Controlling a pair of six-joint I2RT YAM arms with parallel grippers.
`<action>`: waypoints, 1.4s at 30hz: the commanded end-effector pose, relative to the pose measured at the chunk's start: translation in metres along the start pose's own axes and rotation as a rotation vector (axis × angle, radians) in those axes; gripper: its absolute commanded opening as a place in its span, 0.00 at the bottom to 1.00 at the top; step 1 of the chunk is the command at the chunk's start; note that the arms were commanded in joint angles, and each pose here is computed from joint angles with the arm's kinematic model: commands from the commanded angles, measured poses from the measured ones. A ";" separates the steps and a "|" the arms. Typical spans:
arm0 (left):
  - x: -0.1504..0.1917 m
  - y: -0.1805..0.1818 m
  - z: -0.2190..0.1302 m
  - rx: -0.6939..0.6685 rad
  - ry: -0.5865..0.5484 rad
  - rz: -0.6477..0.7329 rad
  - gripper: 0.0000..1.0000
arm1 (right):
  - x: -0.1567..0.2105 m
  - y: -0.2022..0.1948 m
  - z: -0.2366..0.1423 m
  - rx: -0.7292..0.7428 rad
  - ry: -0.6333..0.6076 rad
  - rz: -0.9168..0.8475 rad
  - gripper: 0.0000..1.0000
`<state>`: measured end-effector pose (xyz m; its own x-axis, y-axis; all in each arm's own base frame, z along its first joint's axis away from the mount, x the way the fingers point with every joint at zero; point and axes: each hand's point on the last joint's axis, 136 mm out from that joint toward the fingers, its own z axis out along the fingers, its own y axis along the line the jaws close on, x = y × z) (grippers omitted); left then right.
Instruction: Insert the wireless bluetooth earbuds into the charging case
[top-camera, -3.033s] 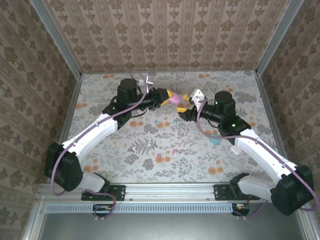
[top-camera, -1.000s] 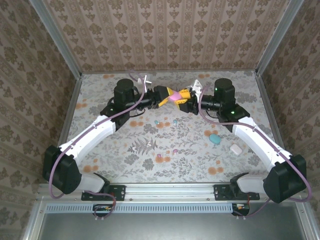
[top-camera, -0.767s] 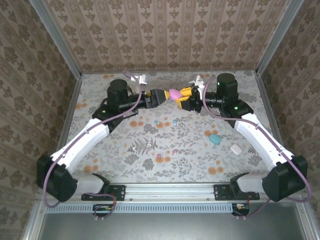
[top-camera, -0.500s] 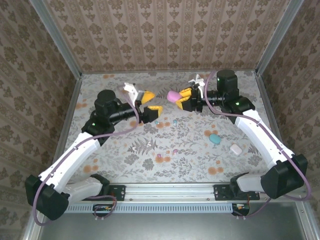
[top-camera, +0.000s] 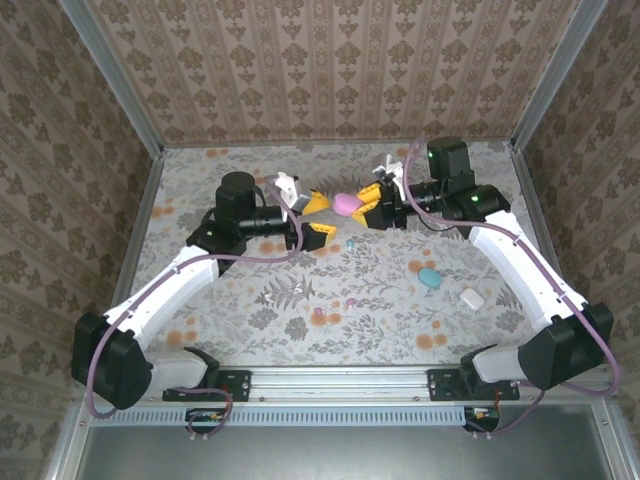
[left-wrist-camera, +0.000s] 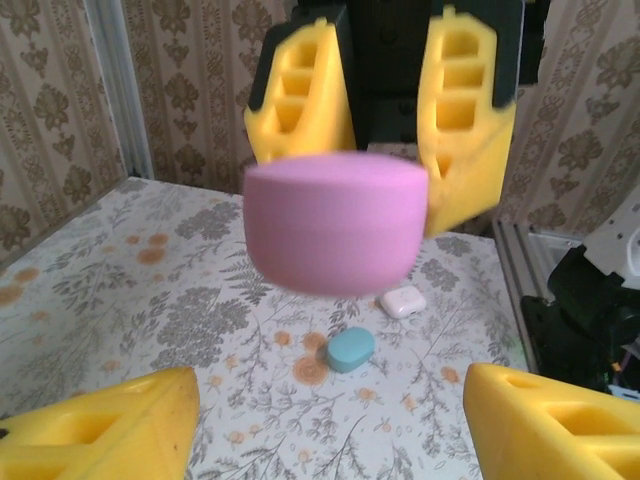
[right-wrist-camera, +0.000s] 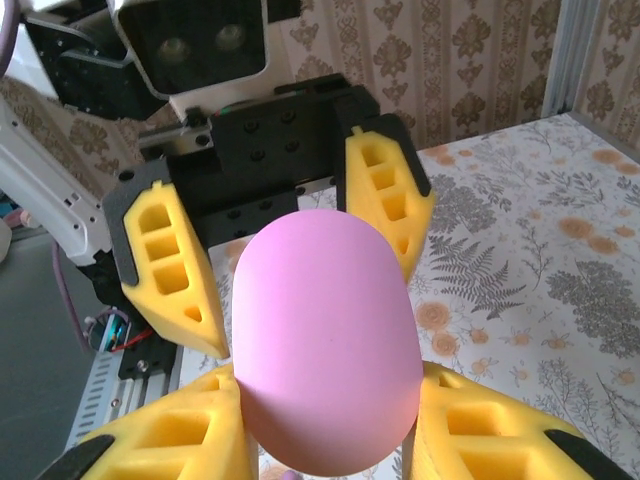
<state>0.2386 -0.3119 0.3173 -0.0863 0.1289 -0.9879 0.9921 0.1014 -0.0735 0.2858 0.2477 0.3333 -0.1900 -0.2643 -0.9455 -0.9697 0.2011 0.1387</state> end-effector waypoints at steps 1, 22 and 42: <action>-0.024 -0.005 0.001 0.053 -0.051 0.011 0.69 | -0.002 0.005 0.001 -0.015 0.017 -0.051 0.32; -0.029 -0.012 0.011 0.110 -0.055 0.003 0.56 | -0.004 0.008 0.005 -0.026 0.004 -0.076 0.33; -0.028 -0.015 0.019 0.131 -0.046 -0.010 0.54 | -0.001 0.006 0.006 -0.016 0.009 -0.092 0.33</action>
<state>0.2297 -0.3319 0.3296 -0.1182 0.1059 -0.9873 0.9929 0.0021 -0.1187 0.2799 0.2521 0.3286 -0.1486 -0.2918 -0.9449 -0.9796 0.1739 0.1004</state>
